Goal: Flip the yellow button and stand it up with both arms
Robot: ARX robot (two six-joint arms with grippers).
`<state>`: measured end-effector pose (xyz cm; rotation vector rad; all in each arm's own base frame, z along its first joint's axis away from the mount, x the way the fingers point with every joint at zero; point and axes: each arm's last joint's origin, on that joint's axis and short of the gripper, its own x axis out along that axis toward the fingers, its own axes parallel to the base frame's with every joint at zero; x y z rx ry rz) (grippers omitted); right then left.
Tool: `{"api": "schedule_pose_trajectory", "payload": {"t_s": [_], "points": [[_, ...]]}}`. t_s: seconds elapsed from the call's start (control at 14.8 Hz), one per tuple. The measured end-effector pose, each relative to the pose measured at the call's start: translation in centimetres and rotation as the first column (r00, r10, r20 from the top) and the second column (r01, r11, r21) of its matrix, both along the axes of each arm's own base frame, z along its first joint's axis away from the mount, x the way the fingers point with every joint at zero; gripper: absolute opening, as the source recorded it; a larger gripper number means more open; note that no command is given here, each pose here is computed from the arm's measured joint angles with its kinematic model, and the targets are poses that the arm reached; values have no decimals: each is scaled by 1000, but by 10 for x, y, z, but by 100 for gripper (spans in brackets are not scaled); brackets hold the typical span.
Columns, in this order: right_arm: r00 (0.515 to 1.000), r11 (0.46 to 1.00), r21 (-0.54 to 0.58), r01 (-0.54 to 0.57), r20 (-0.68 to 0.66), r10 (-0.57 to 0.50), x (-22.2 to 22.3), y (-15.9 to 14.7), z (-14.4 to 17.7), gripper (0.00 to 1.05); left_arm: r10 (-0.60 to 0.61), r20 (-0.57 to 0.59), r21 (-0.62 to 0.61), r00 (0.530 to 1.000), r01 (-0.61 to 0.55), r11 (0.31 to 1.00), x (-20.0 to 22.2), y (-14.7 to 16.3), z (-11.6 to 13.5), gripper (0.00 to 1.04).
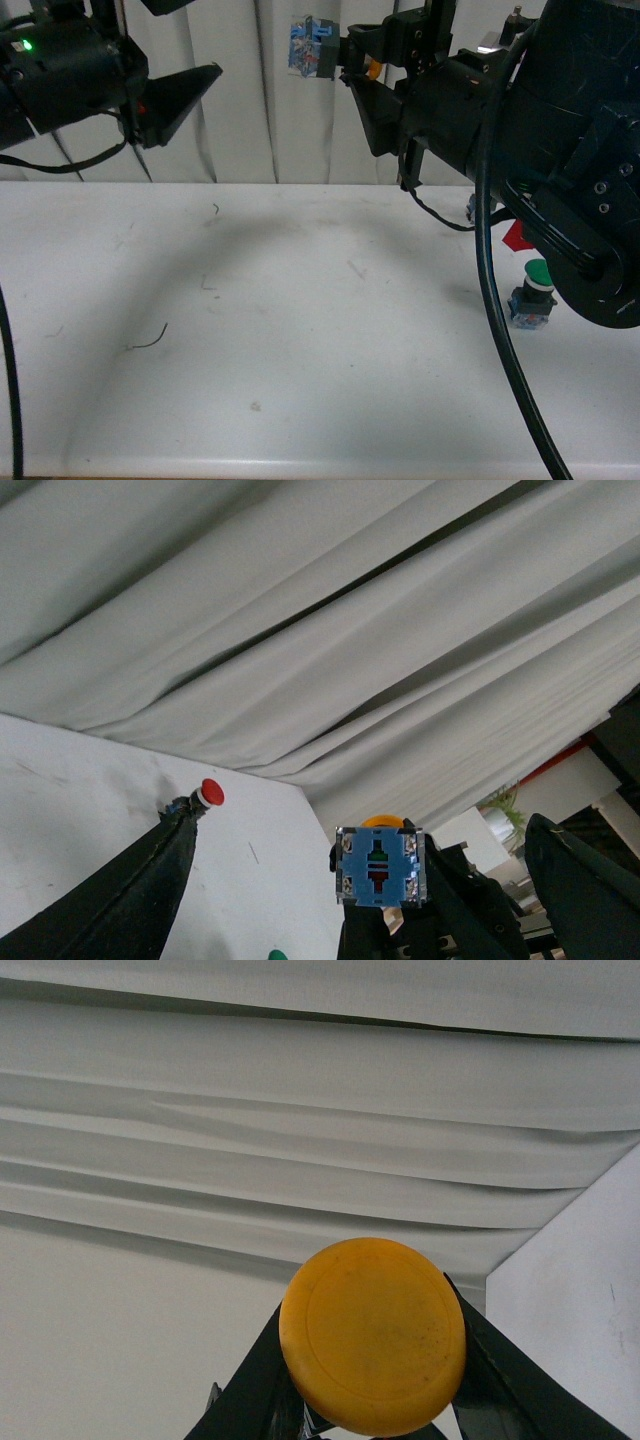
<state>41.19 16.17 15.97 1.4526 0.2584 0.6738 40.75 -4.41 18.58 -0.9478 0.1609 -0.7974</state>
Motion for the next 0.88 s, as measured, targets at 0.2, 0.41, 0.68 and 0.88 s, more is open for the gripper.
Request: {"api": "schedule_pose_trajectory", "payload": {"t_s": [0.2,0.41,0.68,0.88], "points": [[1000,1000,-17,2,-22,-3,-2,-9,-7,34,168,41,92,985,-171,981,-21,35,7,98],[999,999,-34,32,-41,-33,-2,-33,-10,30,390,115,339,914,-405,849,-86,77,14,98],[1000,998,-53,20,-1,-20,-7,-41,3,30,546,358,619,758,-630,469,-181,86,44,82],[1000,997,-74,9,20,-7,-9,-44,6,30,548,437,649,713,-672,357,-217,69,30,48]]}}
